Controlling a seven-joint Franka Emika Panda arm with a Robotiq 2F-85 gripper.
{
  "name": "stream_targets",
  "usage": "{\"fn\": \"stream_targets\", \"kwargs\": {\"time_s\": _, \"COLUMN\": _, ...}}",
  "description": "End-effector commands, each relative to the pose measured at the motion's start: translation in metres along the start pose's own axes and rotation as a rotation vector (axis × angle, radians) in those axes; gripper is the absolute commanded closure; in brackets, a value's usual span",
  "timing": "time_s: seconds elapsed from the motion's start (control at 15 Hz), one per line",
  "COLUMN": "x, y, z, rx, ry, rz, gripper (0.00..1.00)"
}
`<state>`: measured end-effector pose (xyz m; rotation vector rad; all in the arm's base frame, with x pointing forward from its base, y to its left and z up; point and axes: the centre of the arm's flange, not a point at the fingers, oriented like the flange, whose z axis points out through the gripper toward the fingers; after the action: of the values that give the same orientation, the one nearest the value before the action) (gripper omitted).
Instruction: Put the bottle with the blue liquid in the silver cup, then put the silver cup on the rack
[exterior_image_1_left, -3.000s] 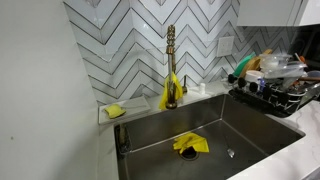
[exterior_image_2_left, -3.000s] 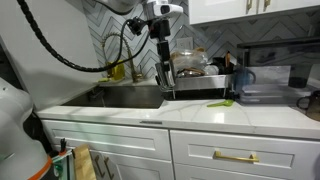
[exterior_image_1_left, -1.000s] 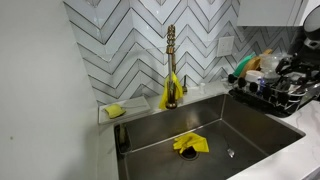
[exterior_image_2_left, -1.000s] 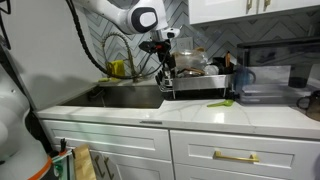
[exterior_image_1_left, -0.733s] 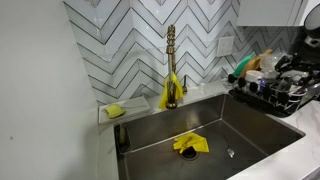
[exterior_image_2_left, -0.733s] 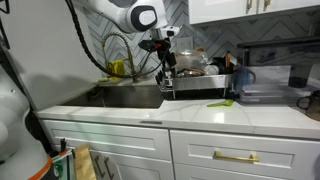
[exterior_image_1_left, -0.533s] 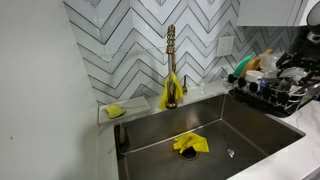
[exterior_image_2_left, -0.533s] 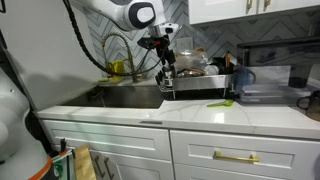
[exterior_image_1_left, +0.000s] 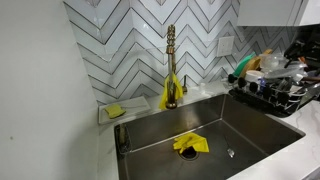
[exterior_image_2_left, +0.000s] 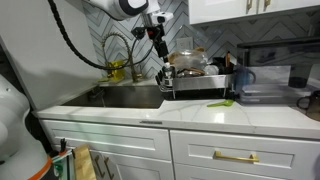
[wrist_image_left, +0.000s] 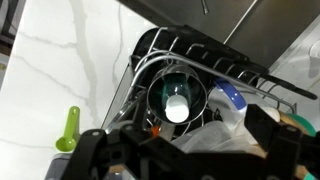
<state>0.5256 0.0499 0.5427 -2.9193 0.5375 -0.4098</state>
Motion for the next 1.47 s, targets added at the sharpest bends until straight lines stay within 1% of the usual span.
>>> {"fn": "stream_targets", "kwargs": {"time_s": 0.0, "x": -0.015, "y": 0.008, "z": -0.018, "rx": -0.012, "ry": -0.002, "rz": 0.201, "gripper": 0.00}}
{"fn": "stream_targets", "kwargs": {"time_s": 0.13, "x": -0.016, "y": 0.012, "z": -0.025, "rx": -0.016, "ry": 0.015, "rz": 0.300, "gripper": 0.00}}
{"fn": "stream_targets", "kwargs": {"time_s": 0.33, "x": -0.021, "y": 0.014, "z": -0.033, "rx": -0.019, "ry": 0.019, "rz": 0.430, "gripper": 0.00}}
{"fn": "stream_targets", "kwargs": {"time_s": 0.4, "x": -0.023, "y": 0.015, "z": -0.035, "rx": -0.023, "ry": 0.033, "rz": 0.468, "gripper": 0.00}}
{"fn": "stream_targets", "kwargs": {"time_s": 0.47, "x": -0.025, "y": 0.017, "z": -0.039, "rx": -0.026, "ry": 0.039, "rz": 0.481, "gripper": 0.00}}
{"fn": "stream_targets", "kwargs": {"time_s": 0.53, "x": -0.027, "y": 0.020, "z": -0.042, "rx": -0.039, "ry": 0.070, "rz": 0.464, "gripper": 0.00}}
{"fn": "stream_targets", "kwargs": {"time_s": 0.6, "x": -0.031, "y": 0.023, "z": -0.045, "rx": -0.059, "ry": 0.079, "rz": 0.423, "gripper": 0.00}}
{"fn": "stream_targets", "kwargs": {"time_s": 0.87, "x": -0.050, "y": 0.034, "z": -0.058, "rx": -0.172, "ry": 0.107, "rz": 0.205, "gripper": 0.00}}
{"fn": "stream_targets", "kwargs": {"time_s": 1.0, "x": -0.061, "y": 0.038, "z": -0.066, "rx": -0.212, "ry": 0.121, "rz": 0.124, "gripper": 0.00}}
{"fn": "stream_targets", "kwargs": {"time_s": 1.2, "x": -0.073, "y": 0.042, "z": -0.081, "rx": -0.228, "ry": 0.155, "rz": 0.040, "gripper": 0.00}}
{"fn": "stream_targets", "kwargs": {"time_s": 1.4, "x": -0.084, "y": 0.048, "z": -0.093, "rx": -0.200, "ry": 0.172, "rz": -0.006, "gripper": 0.00}}
